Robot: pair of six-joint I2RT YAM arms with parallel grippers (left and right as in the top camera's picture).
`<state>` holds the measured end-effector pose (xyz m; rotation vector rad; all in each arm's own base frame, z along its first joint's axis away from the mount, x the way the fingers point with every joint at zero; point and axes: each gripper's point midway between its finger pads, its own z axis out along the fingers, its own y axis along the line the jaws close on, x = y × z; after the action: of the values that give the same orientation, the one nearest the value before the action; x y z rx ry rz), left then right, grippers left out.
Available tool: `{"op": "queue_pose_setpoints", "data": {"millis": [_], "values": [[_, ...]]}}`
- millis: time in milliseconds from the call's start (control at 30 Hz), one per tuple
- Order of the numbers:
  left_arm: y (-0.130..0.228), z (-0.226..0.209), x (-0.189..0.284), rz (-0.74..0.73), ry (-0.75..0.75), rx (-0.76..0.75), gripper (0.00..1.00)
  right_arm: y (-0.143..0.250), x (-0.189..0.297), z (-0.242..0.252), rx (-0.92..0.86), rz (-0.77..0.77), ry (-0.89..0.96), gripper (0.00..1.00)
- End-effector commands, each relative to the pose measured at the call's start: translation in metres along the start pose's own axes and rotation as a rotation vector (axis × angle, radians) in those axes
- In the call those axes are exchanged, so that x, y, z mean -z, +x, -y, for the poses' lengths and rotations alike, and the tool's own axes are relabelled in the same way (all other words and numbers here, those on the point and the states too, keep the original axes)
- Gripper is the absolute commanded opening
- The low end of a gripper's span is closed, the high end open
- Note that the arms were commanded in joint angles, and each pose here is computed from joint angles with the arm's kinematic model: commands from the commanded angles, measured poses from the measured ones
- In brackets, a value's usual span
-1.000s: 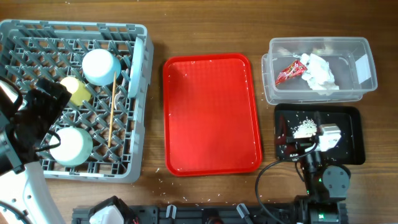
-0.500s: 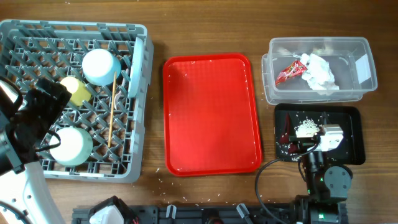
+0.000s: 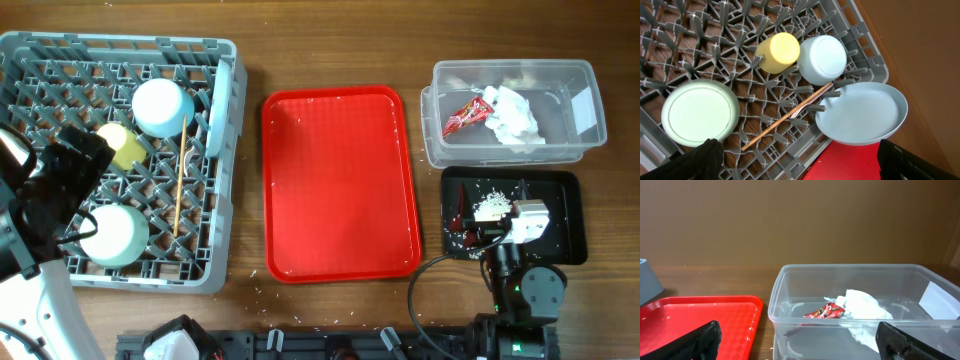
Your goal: Sort waste into correct bins and load items into the dishwasher rack
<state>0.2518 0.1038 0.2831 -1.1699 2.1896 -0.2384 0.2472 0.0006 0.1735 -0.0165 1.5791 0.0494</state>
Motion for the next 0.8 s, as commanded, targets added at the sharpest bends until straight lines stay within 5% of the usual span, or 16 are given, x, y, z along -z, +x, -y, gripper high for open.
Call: {"op": "queue_pose_setpoints", "data": {"millis": [0,600,767], "values": [[-0.002,0.0,0.001,0.008,0.003,0.011,1.0,-0.003,0.001,0.001,0.021,0.016,0.011,1.0],[-0.001,0.0,0.0,0.003,0.0,0.012,1.0,-0.003,0.001,0.001,0.022,0.016,0.011,1.0],[0.05,-0.025,-0.011,-0.162,-0.098,0.001,1.0,-0.003,0.001,0.001,0.021,0.016,0.011,1.0]]}}
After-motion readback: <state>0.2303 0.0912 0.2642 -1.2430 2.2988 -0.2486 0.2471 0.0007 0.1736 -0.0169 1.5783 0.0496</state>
